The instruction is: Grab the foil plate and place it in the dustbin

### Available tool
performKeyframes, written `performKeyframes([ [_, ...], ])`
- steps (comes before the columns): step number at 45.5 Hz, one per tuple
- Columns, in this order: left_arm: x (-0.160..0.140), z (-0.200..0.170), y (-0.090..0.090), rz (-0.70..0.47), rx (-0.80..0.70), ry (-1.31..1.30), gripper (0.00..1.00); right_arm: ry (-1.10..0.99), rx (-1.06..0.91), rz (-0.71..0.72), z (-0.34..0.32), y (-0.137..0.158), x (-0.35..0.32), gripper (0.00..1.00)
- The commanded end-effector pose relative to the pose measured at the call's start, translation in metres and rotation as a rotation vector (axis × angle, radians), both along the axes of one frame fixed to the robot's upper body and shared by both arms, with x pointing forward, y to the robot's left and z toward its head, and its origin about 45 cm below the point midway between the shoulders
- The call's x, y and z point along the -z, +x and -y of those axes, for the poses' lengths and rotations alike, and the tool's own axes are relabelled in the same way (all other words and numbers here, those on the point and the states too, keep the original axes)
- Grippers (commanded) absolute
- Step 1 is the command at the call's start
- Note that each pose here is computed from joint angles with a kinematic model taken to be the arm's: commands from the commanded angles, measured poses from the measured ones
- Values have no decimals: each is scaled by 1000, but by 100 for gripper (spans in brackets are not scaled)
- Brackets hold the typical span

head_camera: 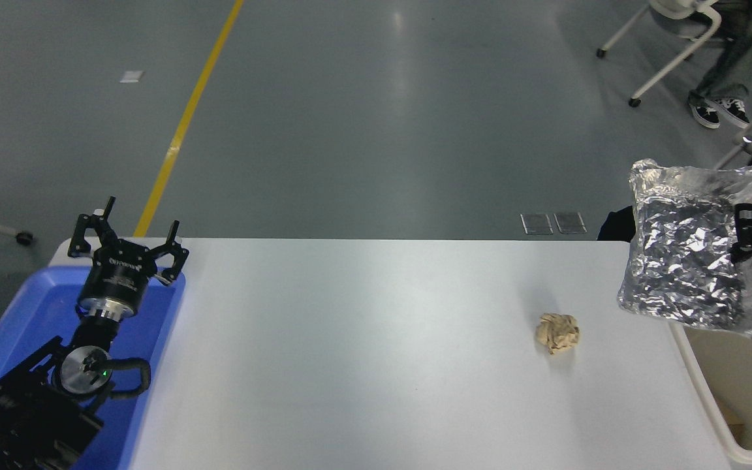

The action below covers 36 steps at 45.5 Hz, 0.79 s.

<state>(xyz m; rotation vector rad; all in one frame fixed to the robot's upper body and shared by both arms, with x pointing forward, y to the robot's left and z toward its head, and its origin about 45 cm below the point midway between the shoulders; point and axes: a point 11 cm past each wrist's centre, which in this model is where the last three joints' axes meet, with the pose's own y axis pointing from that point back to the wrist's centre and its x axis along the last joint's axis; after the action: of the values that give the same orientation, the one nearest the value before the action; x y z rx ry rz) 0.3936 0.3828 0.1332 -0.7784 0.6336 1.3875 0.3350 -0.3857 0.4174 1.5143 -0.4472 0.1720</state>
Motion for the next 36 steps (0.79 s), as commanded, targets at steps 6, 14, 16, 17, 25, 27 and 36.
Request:
performKeyframes([
  [6,0,0,0,-1,-3,1,100,-34,-36,43,-33,-13,-50,0],
  [14,0,-1,0,0,-4,0,100,-45,-8,39,-20,-16,-49,0],
  [16,0,-1,0,0,-4,0,100,-53,6,40,-11,-16,-49,0],
  [17,0,0,0,1,-3,0,100,-59,11,40,-7,-17,-48,0],
  [25,0,-1,0,0,-4,0,100,-132,52,37,58,-23,-35,0],
  [27,0,-1,0,0,-4,0,100,-145,79,36,81,-25,-28,0],
  [36,0,-1,0,0,-4,0,100,-240,254,120,193,-36,5,0],
])
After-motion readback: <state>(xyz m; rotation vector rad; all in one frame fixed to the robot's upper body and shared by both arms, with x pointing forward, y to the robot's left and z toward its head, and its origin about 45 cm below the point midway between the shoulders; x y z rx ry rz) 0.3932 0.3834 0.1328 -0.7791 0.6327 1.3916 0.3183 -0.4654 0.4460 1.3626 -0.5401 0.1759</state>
